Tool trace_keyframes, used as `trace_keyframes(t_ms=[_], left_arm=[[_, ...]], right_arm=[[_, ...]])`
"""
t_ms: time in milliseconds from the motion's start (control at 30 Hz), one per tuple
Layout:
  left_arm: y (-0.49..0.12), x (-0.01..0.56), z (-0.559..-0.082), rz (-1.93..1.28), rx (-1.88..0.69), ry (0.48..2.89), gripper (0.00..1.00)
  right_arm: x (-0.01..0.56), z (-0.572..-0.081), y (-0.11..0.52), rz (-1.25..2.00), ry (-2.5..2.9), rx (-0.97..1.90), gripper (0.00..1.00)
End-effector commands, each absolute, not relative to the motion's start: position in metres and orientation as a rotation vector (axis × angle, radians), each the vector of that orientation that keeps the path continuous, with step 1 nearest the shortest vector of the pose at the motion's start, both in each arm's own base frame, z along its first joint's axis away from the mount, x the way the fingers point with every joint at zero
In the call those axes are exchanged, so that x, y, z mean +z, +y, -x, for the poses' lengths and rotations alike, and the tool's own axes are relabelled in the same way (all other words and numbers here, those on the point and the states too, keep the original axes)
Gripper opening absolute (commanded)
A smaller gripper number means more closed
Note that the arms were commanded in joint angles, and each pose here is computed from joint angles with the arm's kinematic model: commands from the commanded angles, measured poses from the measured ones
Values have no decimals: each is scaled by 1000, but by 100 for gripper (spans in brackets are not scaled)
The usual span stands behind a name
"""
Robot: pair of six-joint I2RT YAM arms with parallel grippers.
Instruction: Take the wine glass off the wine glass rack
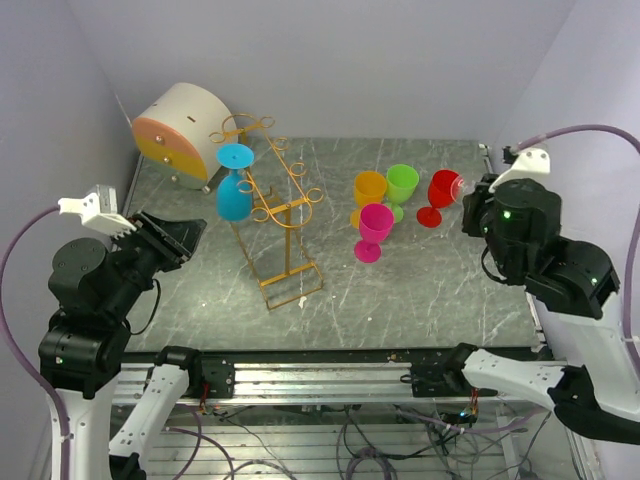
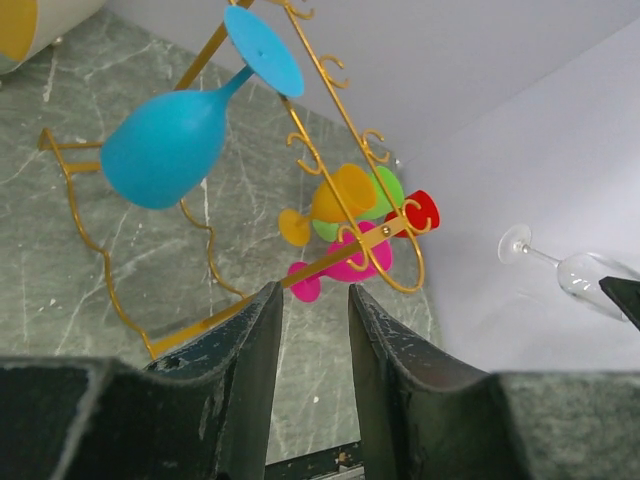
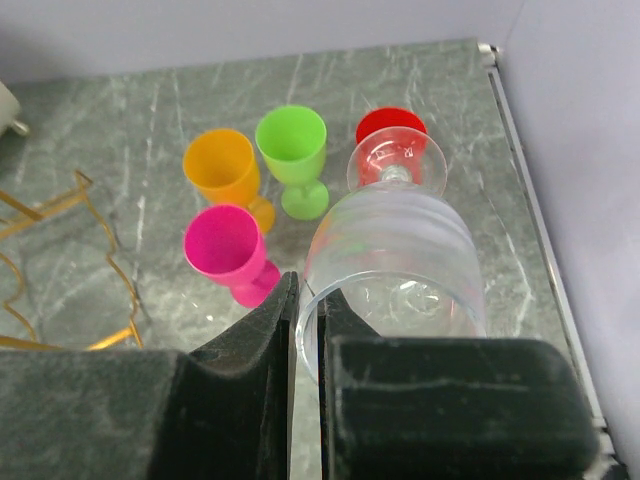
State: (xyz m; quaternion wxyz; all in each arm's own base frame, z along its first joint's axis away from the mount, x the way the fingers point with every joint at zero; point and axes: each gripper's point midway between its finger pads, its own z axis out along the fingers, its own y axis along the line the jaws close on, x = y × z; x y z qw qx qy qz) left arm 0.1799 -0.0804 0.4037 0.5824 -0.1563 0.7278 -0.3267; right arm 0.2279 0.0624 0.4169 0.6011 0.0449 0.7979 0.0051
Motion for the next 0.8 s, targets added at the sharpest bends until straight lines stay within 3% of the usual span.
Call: trace_keyframes(t_ms=[0,267,567,767], left_arm=[[-78,389,-187,366,-723,1734,43],[-78,384,-182,368,-729,1740,42],[-80,371,-182,380,-745,1758,42],[-82,364,-186,386,-753,1772,42]], right_arm=[[385,-232,71,-48,1955,-51,0],[345,-255,98,72,2086,-26,0],[285,-297,71,34,2224,44,0],[259,-312,86,49,2307,166,0]])
